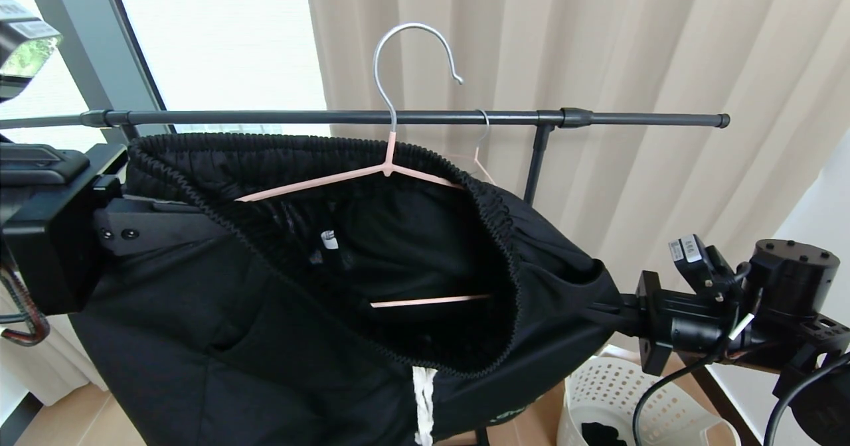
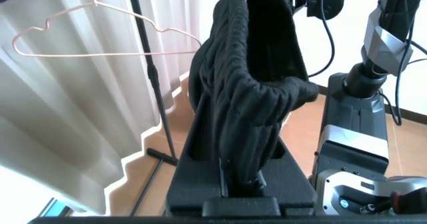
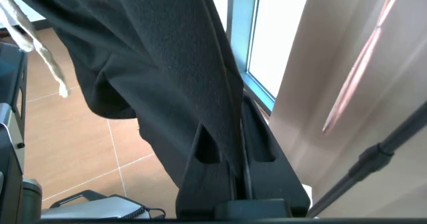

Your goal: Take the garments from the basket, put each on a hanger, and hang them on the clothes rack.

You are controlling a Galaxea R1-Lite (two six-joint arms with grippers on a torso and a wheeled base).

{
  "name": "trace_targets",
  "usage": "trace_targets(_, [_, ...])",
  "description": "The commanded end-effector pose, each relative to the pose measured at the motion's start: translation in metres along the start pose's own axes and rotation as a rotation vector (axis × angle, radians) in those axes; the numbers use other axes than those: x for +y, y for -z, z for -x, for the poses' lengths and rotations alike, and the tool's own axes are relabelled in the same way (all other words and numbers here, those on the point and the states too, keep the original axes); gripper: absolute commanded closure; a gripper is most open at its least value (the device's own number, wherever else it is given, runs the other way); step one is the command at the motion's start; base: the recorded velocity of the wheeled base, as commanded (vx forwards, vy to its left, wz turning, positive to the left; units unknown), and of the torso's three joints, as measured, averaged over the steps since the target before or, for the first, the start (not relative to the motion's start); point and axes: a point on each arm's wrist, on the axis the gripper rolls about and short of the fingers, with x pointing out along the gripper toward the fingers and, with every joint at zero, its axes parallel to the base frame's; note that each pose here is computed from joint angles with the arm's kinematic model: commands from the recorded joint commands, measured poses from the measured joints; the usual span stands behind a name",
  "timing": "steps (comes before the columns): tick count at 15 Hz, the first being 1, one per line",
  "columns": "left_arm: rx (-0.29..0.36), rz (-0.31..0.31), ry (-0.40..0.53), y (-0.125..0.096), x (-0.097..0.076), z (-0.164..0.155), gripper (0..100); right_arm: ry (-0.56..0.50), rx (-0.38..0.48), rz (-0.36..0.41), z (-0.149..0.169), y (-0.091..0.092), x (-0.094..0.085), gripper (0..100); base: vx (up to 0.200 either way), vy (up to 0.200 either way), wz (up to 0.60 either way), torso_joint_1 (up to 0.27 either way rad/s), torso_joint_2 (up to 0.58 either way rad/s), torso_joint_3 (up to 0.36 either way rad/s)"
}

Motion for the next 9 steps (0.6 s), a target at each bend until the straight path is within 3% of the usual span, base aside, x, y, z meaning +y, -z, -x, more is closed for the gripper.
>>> trace_targets(1, [-0.001, 0.007, -0.005, 0.0040, -0.0005, 0.0004, 100, 0.007, -0.008, 0.011, 0.0038, -0.0036, 0.0021, 100, 0.000, 0.000, 0.00, 0.000, 0.00, 0.000])
trace_targets(9, [-0.018, 0.012, -0.012, 0.0061, 0.0006, -0.0004, 100, -0.024, -0.005, 0.009, -0.0023, -0.0042, 0.0073, 100, 0.000, 0.000, 0.00, 0.000, 0.00, 0.000])
